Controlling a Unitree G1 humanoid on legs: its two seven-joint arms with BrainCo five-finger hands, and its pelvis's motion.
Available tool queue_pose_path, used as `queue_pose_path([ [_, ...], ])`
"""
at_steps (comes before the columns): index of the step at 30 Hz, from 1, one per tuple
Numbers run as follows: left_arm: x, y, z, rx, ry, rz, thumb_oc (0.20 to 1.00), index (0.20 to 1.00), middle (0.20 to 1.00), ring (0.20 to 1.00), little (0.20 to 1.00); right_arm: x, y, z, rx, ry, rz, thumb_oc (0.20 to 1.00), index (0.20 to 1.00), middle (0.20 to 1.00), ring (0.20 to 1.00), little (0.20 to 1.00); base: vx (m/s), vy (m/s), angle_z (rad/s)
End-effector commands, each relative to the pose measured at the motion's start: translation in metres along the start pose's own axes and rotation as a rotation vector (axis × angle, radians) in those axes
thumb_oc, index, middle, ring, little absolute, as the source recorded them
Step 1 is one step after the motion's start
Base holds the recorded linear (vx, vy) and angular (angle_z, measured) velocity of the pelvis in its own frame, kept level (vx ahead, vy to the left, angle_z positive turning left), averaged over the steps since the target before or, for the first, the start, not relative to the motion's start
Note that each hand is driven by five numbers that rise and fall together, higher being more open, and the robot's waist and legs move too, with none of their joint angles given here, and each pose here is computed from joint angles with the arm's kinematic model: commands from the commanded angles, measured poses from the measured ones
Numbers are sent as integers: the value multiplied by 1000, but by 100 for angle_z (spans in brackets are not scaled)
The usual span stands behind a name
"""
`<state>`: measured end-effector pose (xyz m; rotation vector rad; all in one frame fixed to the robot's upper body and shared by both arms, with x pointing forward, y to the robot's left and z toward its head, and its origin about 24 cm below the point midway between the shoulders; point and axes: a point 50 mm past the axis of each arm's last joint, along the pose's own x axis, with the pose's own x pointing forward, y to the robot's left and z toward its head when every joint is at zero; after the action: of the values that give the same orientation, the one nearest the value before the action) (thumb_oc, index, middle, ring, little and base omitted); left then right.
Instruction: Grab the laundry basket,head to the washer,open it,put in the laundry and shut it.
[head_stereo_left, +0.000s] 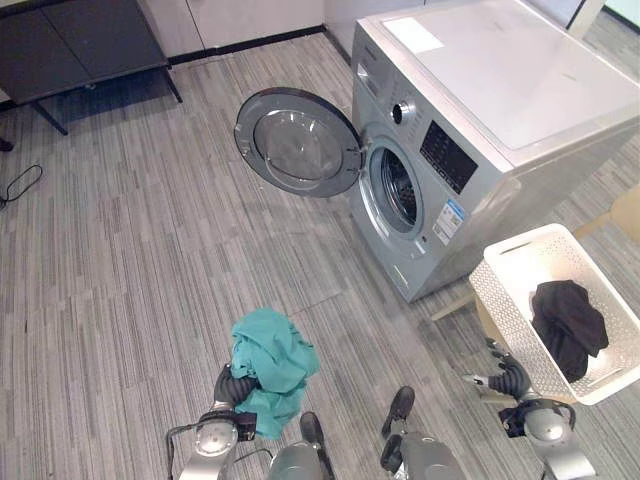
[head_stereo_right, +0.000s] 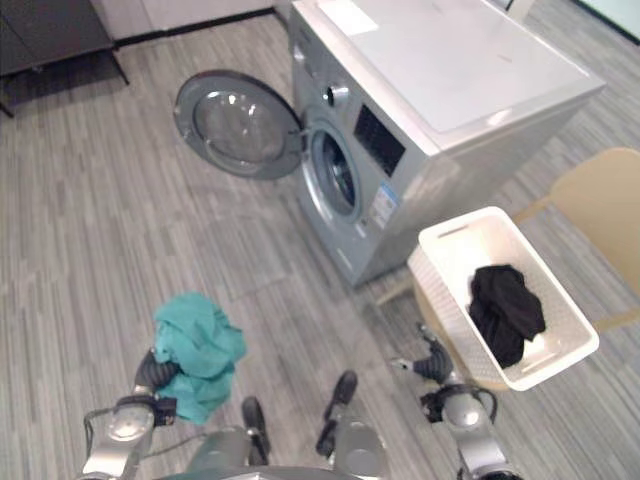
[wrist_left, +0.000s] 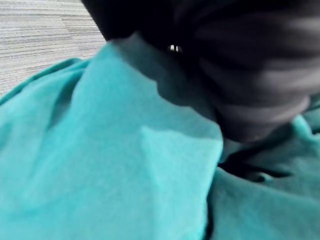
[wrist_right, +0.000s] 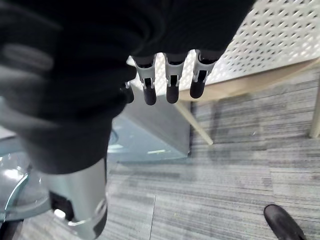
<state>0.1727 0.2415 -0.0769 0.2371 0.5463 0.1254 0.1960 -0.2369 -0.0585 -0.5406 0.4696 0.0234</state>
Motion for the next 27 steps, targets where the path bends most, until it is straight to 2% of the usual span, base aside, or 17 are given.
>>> queue_pose_path([
  [1,3,24,28,30,-132,62,200,200,200,200,200,10,2,20,-23,-84,4,1000,1000,1000,1000,1000,194,152,37],
  [8,10,13,41,40,-176,27,200,200,200,200,200,13,3,35,-14,-144,19,1000,1000,1000,1000,1000,157,42,53],
  [19,11,-3,41,54,-180,-32,200,200,200,200,200,4,-4,13,-19,-72,21,1000,1000,1000,1000,1000,257,-145,74],
  [23,11,-5,41,76,-172,-46,200,200,200,200,200,3,-8,6,-5,-35,-20,1000,1000,1000,1000,1000,339,-29,-49],
  [27,12,-6,45,74,-182,-43,200,200,200,200,200,4,-5,1,-19,-9,-26,1000,1000,1000,1000,1000,484,223,-87],
])
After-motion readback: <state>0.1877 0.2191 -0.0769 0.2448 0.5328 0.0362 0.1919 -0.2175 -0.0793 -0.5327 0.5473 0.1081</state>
